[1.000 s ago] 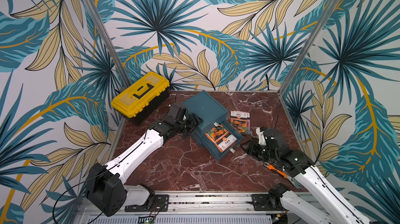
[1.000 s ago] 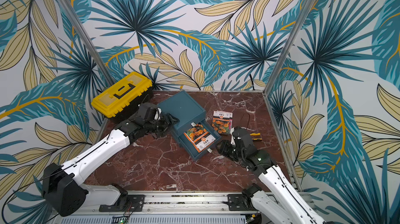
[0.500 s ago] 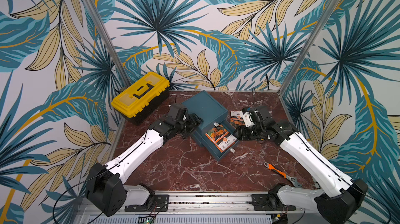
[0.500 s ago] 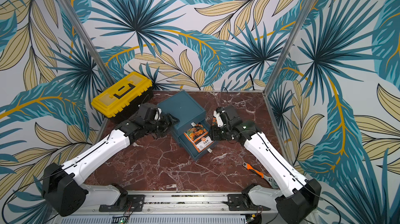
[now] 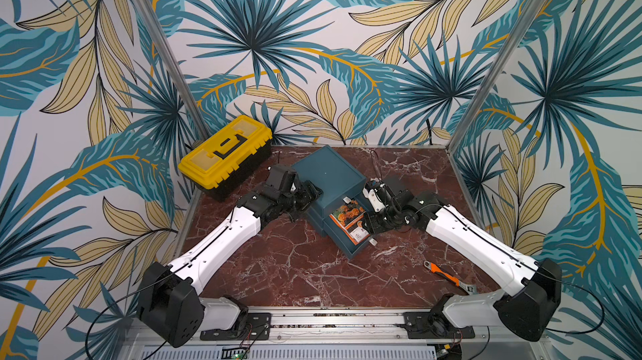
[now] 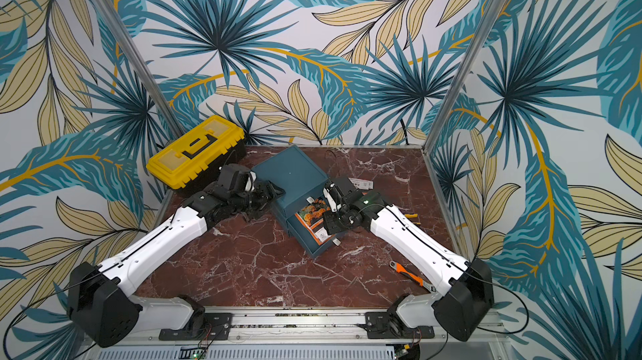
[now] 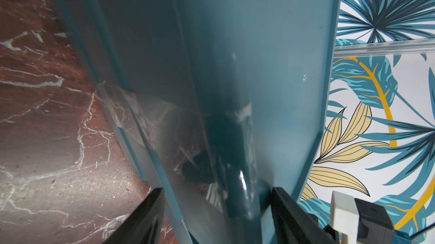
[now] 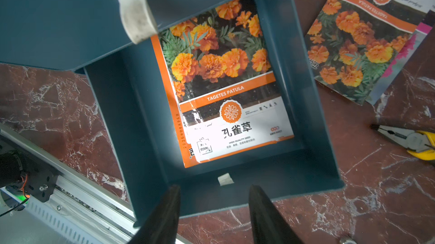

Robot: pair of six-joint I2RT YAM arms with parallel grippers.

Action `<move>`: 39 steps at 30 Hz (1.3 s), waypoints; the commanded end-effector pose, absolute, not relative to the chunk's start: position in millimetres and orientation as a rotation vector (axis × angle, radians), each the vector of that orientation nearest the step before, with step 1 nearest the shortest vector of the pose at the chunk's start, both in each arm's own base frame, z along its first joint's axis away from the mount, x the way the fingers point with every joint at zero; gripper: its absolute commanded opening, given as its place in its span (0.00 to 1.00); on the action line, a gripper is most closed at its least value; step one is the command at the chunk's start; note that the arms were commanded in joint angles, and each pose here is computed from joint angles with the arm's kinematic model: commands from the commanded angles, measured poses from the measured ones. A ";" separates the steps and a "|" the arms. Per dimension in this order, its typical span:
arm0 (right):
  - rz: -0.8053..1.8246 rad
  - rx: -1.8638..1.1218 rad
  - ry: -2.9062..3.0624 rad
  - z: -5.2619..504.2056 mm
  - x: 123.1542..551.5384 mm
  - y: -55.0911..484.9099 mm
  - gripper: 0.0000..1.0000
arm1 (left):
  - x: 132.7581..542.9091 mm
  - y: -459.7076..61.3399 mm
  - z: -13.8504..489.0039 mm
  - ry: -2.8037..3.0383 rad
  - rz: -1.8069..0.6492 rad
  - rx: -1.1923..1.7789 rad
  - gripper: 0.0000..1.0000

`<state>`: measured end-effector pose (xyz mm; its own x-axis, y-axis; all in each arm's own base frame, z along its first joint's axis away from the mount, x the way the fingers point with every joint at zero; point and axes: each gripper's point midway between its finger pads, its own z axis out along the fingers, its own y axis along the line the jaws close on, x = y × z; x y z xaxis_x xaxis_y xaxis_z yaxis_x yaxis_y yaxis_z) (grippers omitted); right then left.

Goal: Take the seed bags out of the drawer
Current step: Open the drawer in the storage box.

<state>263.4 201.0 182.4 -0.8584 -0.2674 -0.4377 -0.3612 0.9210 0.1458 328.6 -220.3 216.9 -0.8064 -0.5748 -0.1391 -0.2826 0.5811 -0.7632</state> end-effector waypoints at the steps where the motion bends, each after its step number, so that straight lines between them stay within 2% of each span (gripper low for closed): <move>1: 0.284 -0.486 2.605 188.6 271.5 211.4 0.51 | 341.9 -214.1 225.2 2.415 -1.064 -0.698 0.75; 9: 0.194 -0.529 2.586 169.9 277.3 224.8 0.53 | 347.1 -218.7 211.6 2.445 -1.093 -0.720 0.74; 19: 0.204 -0.411 2.591 146.3 278.9 223.3 0.57 | 345.1 -218.0 206.7 2.450 -1.106 -0.742 0.73; 31: 0.221 -0.268 2.555 162.8 288.1 211.3 0.66 | 345.2 -217.6 206.9 2.446 -1.117 -0.749 0.74; 39: 0.207 -0.234 2.599 151.9 296.2 201.1 0.67 | 344.6 -217.4 207.7 2.443 -1.119 -0.749 0.74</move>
<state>293.9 203.8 157.1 -0.8393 -0.1384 -0.5258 -0.2233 0.9695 0.1011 340.5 -221.6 216.4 -0.8091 -0.5797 -0.0964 -0.2954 0.5430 -0.7861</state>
